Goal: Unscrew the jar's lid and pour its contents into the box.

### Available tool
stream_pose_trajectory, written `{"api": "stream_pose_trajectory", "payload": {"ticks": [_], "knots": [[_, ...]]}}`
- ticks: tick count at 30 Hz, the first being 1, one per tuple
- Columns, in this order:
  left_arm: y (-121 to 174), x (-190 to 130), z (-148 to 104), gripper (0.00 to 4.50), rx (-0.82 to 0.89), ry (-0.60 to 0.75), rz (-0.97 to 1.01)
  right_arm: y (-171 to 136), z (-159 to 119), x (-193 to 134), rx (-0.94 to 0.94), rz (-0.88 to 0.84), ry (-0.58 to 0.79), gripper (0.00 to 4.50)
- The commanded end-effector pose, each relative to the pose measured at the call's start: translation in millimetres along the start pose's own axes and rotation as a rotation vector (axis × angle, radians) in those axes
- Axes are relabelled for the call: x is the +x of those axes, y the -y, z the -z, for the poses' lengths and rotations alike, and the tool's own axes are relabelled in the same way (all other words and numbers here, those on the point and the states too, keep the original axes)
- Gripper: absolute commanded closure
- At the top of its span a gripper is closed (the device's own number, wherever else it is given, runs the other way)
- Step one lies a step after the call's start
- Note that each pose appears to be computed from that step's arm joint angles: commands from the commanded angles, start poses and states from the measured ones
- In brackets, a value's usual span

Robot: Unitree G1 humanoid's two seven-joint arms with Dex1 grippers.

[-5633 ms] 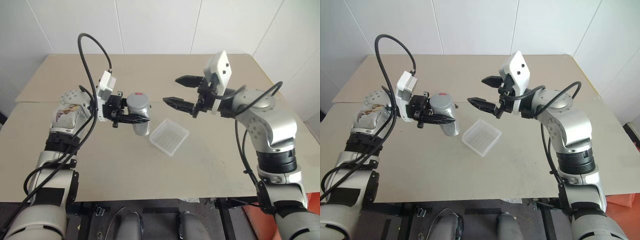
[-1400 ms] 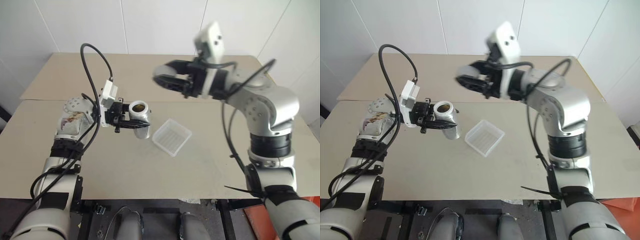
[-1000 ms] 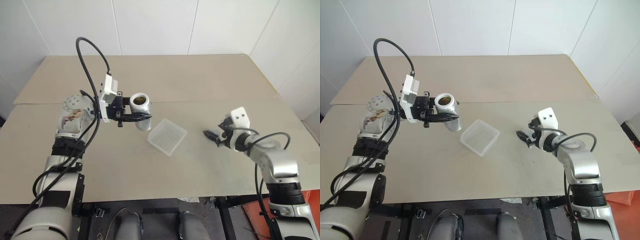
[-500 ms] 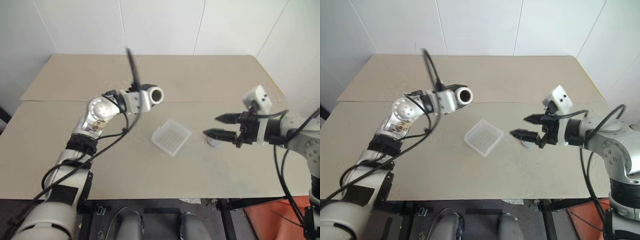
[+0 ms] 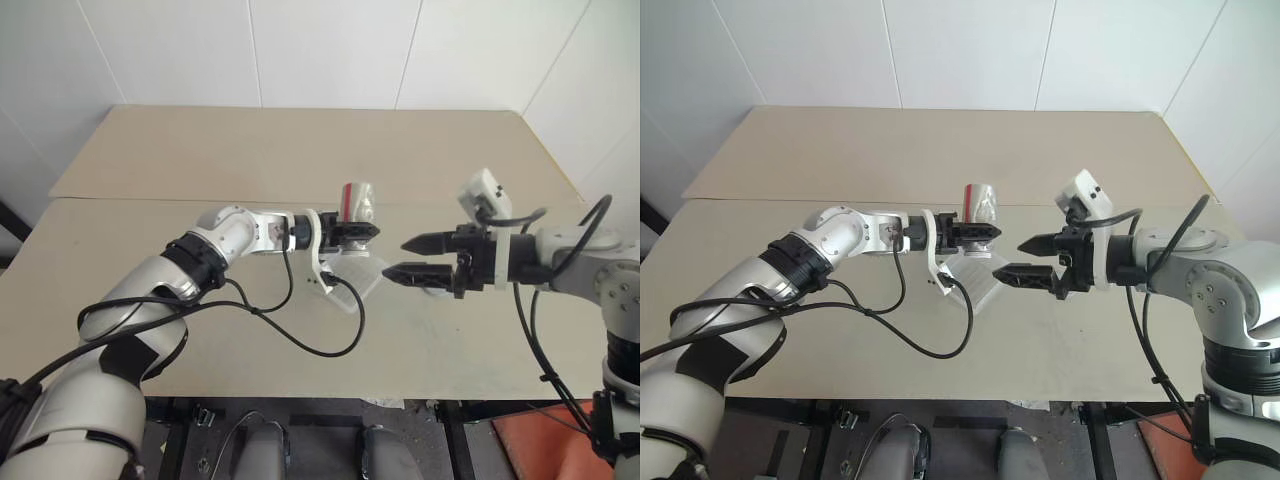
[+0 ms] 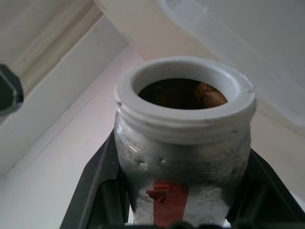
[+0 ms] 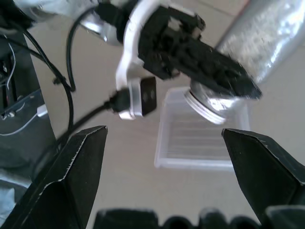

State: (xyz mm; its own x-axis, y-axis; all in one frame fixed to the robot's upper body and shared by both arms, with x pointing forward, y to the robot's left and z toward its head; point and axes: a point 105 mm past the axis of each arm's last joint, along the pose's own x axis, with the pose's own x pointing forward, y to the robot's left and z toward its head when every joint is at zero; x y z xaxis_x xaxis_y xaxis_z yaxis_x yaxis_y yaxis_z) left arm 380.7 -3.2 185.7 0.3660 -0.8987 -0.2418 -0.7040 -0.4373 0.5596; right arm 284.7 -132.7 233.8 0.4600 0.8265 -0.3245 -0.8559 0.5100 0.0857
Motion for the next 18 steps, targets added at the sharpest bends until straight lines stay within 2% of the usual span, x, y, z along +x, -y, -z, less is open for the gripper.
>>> {"api": "stream_pose_trajectory", "payload": {"ticks": [1, 5, 8, 11, 12, 16, 18], "knots": [[-8, -3, 19, 2.49, 0.046, -0.053, -0.020, -7, -14, -8, -0.042, 0.006, 0.058, 0.03], [-8, -5, 22, 2.49, 0.056, -0.062, -0.020, -10, -14, -8, -0.043, 0.007, 0.065, 0.03], [-9, -7, 21, 2.49, -0.092, -0.093, -0.052, -12, -12, -5, -0.049, 0.002, 0.064, 0.03], [-5, -15, 28, 2.49, -0.547, -0.201, -0.094, -13, -9, -2, -0.058, 0.009, 0.063, 0.03], [-3, -22, 43, 2.49, -0.785, -0.312, -0.127, -12, -8, -2, -0.059, 0.016, 0.062, 0.03], [14, -53, 85, 2.49, -1.534, -0.576, -0.327, -11, -6, -1, -0.053, 0.030, 0.073, 0.03], [26, -66, 98, 2.49, -1.741, -0.715, -0.424, -11, -8, -1, -0.050, 0.029, 0.090, 0.03]]}}
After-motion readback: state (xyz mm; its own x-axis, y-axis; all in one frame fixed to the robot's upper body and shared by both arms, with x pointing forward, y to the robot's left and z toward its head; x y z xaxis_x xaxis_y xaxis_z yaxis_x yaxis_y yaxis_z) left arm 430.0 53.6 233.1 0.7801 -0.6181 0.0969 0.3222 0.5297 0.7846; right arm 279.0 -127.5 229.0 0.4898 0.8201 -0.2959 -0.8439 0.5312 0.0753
